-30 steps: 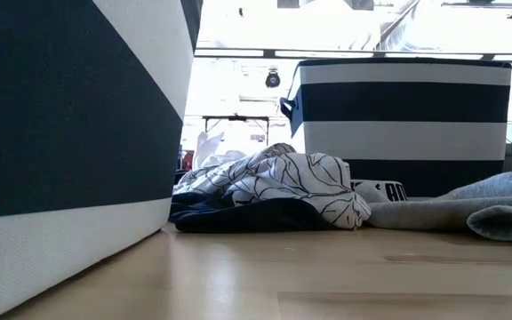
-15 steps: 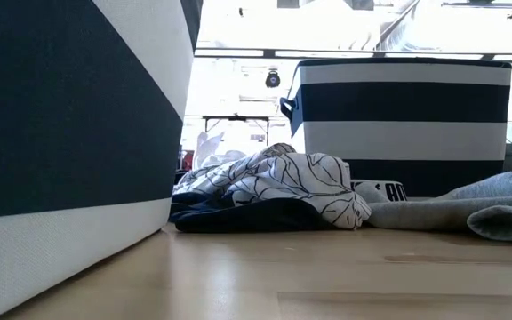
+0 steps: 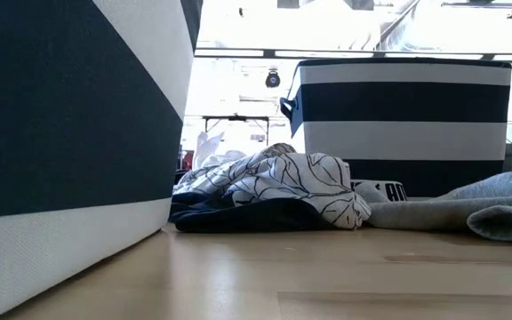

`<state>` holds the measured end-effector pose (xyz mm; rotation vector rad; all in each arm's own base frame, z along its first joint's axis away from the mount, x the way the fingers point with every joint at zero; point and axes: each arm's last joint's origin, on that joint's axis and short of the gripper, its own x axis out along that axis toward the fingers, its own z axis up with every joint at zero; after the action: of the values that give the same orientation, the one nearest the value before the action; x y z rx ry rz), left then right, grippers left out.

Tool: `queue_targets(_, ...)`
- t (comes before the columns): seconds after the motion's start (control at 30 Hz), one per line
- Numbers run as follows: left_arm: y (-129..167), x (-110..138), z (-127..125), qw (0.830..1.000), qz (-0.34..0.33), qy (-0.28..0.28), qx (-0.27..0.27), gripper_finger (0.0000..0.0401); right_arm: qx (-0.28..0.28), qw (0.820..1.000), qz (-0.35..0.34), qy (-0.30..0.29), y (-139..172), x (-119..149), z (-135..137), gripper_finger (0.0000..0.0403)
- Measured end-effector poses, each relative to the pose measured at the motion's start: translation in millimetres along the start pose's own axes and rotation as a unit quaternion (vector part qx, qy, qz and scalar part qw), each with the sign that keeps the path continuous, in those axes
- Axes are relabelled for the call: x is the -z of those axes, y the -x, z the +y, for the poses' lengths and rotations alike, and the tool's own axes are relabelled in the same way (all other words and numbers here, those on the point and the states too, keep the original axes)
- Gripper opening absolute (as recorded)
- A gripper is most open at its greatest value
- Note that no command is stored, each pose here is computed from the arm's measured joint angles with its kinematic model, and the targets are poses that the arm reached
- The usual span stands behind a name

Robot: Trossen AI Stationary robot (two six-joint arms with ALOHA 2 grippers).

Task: Sort clothes
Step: Put the blue underwear into the bottom blue laundry bin

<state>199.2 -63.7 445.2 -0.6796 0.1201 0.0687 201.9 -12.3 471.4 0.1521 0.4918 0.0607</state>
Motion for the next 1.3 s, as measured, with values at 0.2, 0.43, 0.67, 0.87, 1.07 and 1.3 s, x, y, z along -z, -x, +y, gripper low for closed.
queue_targets(0.2, -6.1, 0.1, 11.7, 0.993, -0.001, -0.104, -0.064, 0.02, -0.016, 0.984, 0.172, -0.031, -77.4, 22.3, 27.7, 0.0173)
queue_targets(0.43, -4.3, 12.6, 17.7, 0.982, 0.096, -0.158, -0.042, 0.02, 0.006, 0.947, 0.322, 0.014, -184.1, 70.9, 34.4, 0.0173)
queue_targets(0.67, -3.3, 15.2, 18.1, 0.982, 0.115, -0.144, -0.036, 0.02, 0.063, 0.928, 0.365, 0.024, -249.3, 146.5, -1.4, 0.0173)
queue_targets(0.87, -7.2, 17.4, 18.0, 0.984, 0.118, -0.127, -0.042, 0.02, 0.089, 0.914, 0.396, 0.001, -273.6, 206.7, -28.1, 0.017)
queue_targets(1.07, -12.8, 20.2, 17.9, 0.987, 0.12, -0.098, -0.049, 0.02, 0.116, 0.92, 0.372, -0.047, -285.3, 223.7, -36.3, 0.0084)
queue_targets(1.3, -19.8, 24.4, 18.5, 0.989, 0.124, -0.055, -0.064, 0.02, 0.089, 0.937, 0.337, -0.038, -265.2, 181.3, -25.4, 0.0015)
